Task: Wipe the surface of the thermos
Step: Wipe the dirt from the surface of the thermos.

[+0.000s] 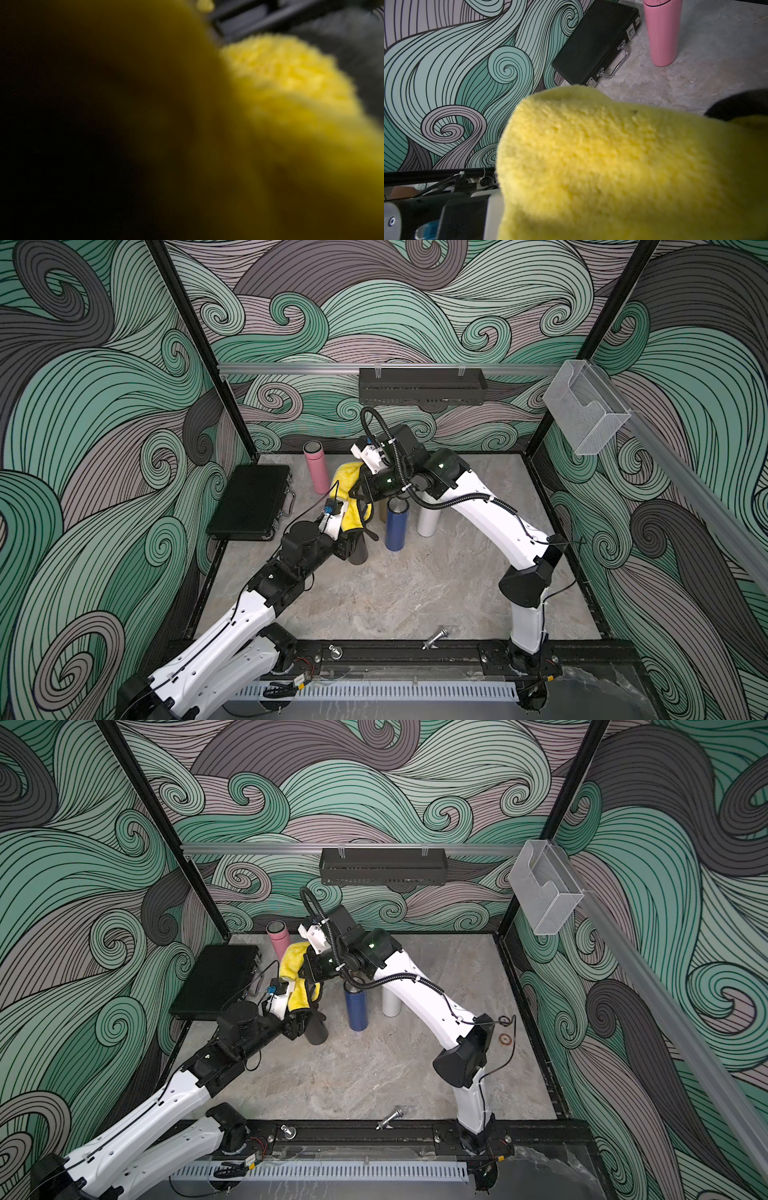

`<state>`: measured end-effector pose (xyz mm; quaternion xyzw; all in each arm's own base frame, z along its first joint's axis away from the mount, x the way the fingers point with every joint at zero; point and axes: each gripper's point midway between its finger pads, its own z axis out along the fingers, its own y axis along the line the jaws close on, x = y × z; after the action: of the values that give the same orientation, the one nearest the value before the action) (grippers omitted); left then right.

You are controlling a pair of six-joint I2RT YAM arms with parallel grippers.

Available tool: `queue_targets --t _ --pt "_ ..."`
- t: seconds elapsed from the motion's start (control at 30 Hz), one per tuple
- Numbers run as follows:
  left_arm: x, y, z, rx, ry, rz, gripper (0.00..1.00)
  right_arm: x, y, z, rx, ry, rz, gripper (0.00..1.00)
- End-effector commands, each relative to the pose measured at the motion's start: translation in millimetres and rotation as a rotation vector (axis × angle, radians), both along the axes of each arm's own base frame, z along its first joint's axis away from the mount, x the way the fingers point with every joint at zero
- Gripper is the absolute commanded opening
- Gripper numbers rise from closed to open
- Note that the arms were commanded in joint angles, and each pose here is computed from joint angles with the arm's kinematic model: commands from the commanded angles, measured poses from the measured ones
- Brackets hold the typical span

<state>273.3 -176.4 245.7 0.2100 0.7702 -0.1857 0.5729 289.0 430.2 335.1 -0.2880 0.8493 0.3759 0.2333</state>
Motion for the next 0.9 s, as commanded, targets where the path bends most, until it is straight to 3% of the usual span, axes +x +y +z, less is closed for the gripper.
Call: queue_targets --t 0.0,0.2,0.57,0.87 --pt "2.9 -6.6 39.4 -0.059 -0.11 -0.018 0.0 -13.6 15.9 -3.0 0.008 0.017 0.053 0.0" --pt "5.3 2.4 44.0 -0.072 -0.124 0.036 0.0 -32.3 25.1 -35.8 -0.062 0.077 0.092 0.0" --pt "11.0 12.5 42.1 -0.067 -0.125 0.102 0.0 -56.1 -20.3 -54.1 -0.133 0.087 0.048 0.0" --pt "9.5 -6.6 37.3 -0.071 -0.1 0.007 0.0 -18.8 4.5 -33.6 -0.052 0.026 0.024 0.0"
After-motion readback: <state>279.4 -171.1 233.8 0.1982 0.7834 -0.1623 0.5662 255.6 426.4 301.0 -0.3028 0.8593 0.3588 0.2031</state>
